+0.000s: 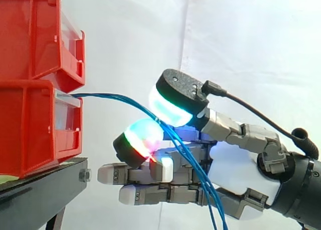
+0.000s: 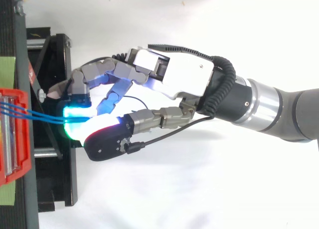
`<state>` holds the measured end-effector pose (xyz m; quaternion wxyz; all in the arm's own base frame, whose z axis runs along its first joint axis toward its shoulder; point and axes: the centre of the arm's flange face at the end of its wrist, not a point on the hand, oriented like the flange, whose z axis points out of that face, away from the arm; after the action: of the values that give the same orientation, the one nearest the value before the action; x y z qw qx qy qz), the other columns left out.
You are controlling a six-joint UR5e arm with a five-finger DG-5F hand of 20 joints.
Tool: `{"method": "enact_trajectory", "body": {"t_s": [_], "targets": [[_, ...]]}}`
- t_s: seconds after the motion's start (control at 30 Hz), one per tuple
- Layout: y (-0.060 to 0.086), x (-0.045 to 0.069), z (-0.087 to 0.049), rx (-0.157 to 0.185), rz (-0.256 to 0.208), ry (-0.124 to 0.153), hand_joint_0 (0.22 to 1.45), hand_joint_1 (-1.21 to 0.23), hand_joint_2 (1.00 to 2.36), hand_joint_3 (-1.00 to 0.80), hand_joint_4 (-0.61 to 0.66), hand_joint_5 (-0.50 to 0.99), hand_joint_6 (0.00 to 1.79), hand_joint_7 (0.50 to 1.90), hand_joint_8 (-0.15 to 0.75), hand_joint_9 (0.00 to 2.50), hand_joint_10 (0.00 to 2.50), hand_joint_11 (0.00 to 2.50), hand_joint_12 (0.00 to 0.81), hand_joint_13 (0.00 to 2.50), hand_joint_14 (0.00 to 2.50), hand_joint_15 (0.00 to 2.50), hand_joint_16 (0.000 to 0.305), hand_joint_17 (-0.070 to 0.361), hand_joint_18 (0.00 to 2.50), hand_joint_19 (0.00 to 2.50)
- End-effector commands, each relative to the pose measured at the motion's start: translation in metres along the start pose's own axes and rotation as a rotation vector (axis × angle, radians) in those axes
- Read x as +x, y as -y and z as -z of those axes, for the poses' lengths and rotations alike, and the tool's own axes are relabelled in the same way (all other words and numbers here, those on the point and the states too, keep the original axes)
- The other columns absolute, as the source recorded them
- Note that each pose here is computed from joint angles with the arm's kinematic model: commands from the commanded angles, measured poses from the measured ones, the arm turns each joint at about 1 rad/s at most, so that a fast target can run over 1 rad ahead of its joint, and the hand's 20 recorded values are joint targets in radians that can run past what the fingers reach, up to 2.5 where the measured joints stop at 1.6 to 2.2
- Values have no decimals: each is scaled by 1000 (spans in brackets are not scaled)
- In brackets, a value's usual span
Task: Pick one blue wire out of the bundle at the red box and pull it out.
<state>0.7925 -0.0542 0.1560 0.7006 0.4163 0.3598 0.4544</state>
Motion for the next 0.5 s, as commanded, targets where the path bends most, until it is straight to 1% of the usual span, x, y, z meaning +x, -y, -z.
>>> {"method": "enact_trajectory", "body": {"t_s": [0.0, 0.13, 0.17, 0.23, 0.33, 0.37, 0.4, 0.47], "targets": [[0, -4, -1, -1, 3, 6, 588, -644, 1012, -231, 251, -70, 770, 1222, 282, 1255, 20, 843, 375, 530, 8, 225, 51, 114, 533, 333], [2, -5, -1, 1, 7, 7, 580, -706, 1012, -242, 252, -77, 800, 1231, 281, 1255, 21, 861, 374, 533, 8, 219, 50, 113, 531, 327], [0, -4, -1, -2, 9, 6, 579, -733, 1012, -260, 251, -82, 813, 1209, 278, 1250, 22, 879, 370, 530, 8, 224, 50, 112, 527, 330], [2, -5, -1, 1, 20, 7, 568, -749, 1011, -327, 246, -91, 820, 1209, 255, 1232, 23, 881, 349, 510, 9, 233, 46, 102, 495, 358], [2, -5, -1, 2, 29, 8, 540, -640, 1008, -382, 244, -88, 813, 1175, 259, 1237, 23, 868, 352, 515, 9, 232, 47, 105, 504, 363], [2, -6, -1, 3, 33, 13, 534, -587, 1007, -404, 248, -86, 801, 1175, 260, 1242, 20, 857, 357, 516, 9, 238, 47, 106, 505, 376], [1, -8, -2, 5, 41, 23, 534, -558, 1006, -416, 244, -85, 796, 1165, 261, 1242, 20, 856, 357, 516, 10, 234, 47, 106, 504, 376], [1, -7, -1, 7, 45, 28, 532, -501, 1006, -429, 239, -82, 785, 1172, 262, 1243, 23, 849, 358, 516, 9, 238, 47, 107, 504, 378]]}}
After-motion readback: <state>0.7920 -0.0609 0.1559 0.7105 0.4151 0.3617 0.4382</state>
